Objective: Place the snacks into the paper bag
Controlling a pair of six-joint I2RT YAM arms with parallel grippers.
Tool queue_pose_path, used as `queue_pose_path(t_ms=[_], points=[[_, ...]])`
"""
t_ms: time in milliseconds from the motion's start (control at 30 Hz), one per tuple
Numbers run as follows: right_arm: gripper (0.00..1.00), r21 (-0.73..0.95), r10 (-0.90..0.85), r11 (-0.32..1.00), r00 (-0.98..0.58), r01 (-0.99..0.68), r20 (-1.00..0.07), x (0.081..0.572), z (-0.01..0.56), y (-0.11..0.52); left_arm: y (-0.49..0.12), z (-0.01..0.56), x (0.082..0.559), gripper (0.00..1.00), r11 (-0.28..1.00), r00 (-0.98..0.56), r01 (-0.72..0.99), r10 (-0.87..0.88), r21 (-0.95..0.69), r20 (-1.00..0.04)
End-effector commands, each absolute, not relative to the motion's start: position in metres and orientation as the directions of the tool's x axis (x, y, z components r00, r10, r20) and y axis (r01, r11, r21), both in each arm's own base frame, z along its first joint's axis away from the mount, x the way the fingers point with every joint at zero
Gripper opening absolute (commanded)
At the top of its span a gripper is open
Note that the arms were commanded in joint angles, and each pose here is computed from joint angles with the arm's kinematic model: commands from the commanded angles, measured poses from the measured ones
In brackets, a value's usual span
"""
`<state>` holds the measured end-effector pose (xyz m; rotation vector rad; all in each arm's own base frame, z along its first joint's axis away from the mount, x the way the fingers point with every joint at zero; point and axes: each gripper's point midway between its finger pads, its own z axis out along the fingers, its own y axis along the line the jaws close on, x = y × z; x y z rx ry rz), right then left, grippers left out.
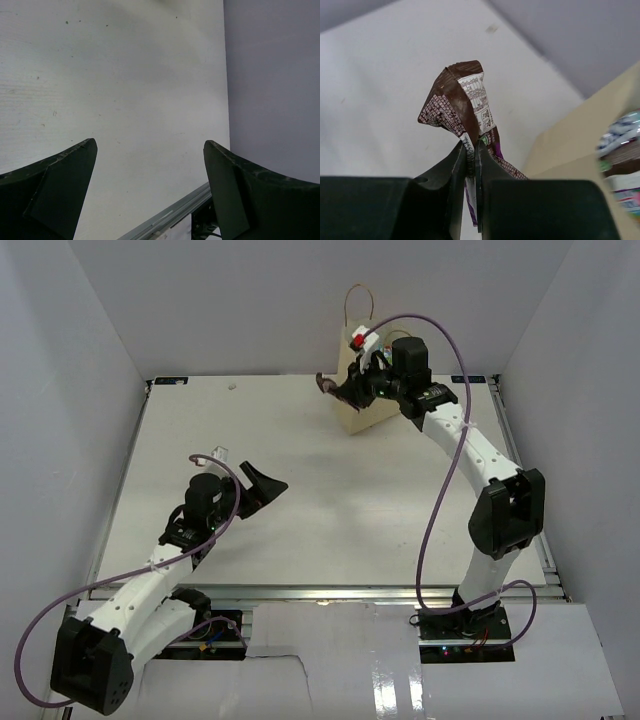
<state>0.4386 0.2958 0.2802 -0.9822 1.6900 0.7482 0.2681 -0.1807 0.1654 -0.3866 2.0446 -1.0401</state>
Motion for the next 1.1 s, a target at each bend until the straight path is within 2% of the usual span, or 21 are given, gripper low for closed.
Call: queue_pose_path(t_ms=[0,100,133,300,400,433,467,533,567,633,667,733,767,800,833,867,900,967,1067], points=[[0.08,-0.075,0.011,0.807,0.141,-0.586,-0.99,0.509,0.417,0.272,-0.177,0.186,0.266,0.98,0.595,-0.596,0.12,-0.597,-0.795,-0.537],[0.08,-0.066,-0.008,0.935,0.164,-0.349,-0.986,0.556,0.425,0.241,-0.175,0.19,0.264,0.98,0.596,-0.581,0.128,-0.603,-0.793,-0.547],[0.08,-0.066,0.002,0.95,0.218,-0.304,-0.976,0.559,0.454,0.234,-0.174,0.191,0.265,0.98,0.596,-0.578,0.13,-0.604,-0.792,-0.549],[0.08,-0.203,-0.163,0.969,0.257,-0.14,-0.953,0.593,0.447,0.225,-0.176,0.188,0.264,0.98,0.597,-0.587,0.129,-0.598,-0.792,-0.546],[0.08,-0.257,-0.223,0.96,0.254,-0.111,-0.941,0.6,0.434,0.222,-0.176,0.188,0.264,0.98,0.599,-0.589,0.129,-0.595,-0.79,-0.547],[0.11,-0.269,-0.237,0.956,0.238,-0.112,-0.942,0.601,0.425,0.221,-0.176,0.186,0.264,0.98,0.6,-0.59,0.129,-0.593,-0.789,-0.548],[0.21,-0.279,-0.248,0.953,0.228,-0.117,-0.942,0.602,0.418,0.221,-0.176,0.187,0.264,0.98,0.6,-0.589,0.13,-0.594,-0.789,-0.548],[0.31,-0.283,-0.25,0.95,0.226,-0.129,-0.941,0.597,0.419,0.218,-0.176,0.187,0.263,0.98,0.601,-0.589,0.131,-0.593,-0.789,-0.55],[0.47,-0.292,-0.255,0.943,0.212,-0.163,-0.943,0.596,0.407,0.222,-0.176,0.187,0.263,0.98,0.6,-0.589,0.133,-0.592,-0.789,-0.55],[0.61,-0.277,-0.229,0.939,0.229,-0.204,-0.946,0.584,0.419,0.223,-0.176,0.188,0.264,0.98,0.604,-0.586,0.141,-0.588,-0.784,-0.558],[0.75,-0.281,-0.227,0.929,0.228,-0.241,-0.947,0.579,0.419,0.227,-0.176,0.188,0.263,0.98,0.607,-0.586,0.144,-0.584,-0.782,-0.561],[0.87,-0.302,-0.23,0.876,0.223,-0.377,-0.947,0.558,0.428,0.243,-0.177,0.192,0.264,0.98,0.61,-0.582,0.16,-0.577,-0.776,-0.573],[0.99,-0.321,-0.227,0.833,0.25,-0.451,-0.941,0.544,0.446,0.254,-0.176,0.193,0.265,0.98,0.618,-0.58,0.172,-0.566,-0.767,-0.586],[0.95,-0.323,-0.262,0.702,0.192,-0.635,-0.946,0.517,0.42,0.277,-0.177,0.198,0.266,0.98,0.619,-0.572,0.184,-0.564,-0.763,-0.595],[0.9,-0.331,-0.263,0.636,0.207,-0.697,-0.942,0.493,0.429,0.282,-0.177,0.199,0.266,0.98,0.622,-0.573,0.192,-0.557,-0.759,-0.601],[0.9,-0.366,-0.291,0.548,0.239,-0.752,-0.926,0.474,0.425,0.286,-0.178,0.202,0.267,0.98,0.625,-0.568,0.202,-0.552,-0.754,-0.61],[0.9,-0.329,-0.28,0.415,0.225,-0.848,-0.933,0.446,0.404,0.299,-0.177,0.206,0.268,0.98,0.629,-0.56,0.214,-0.548,-0.748,-0.621],[0.9,-0.221,-0.294,0.311,0.127,-0.924,-0.947,0.405,0.379,0.298,-0.177,0.203,0.266,0.98,0.643,-0.568,0.212,-0.531,-0.736,-0.628],[0.9,-0.063,-0.349,0.267,-0.035,-0.962,-0.936,0.371,0.346,0.284,-0.176,0.205,0.266,0.98,0.645,-0.567,0.217,-0.527,-0.732,-0.633]])
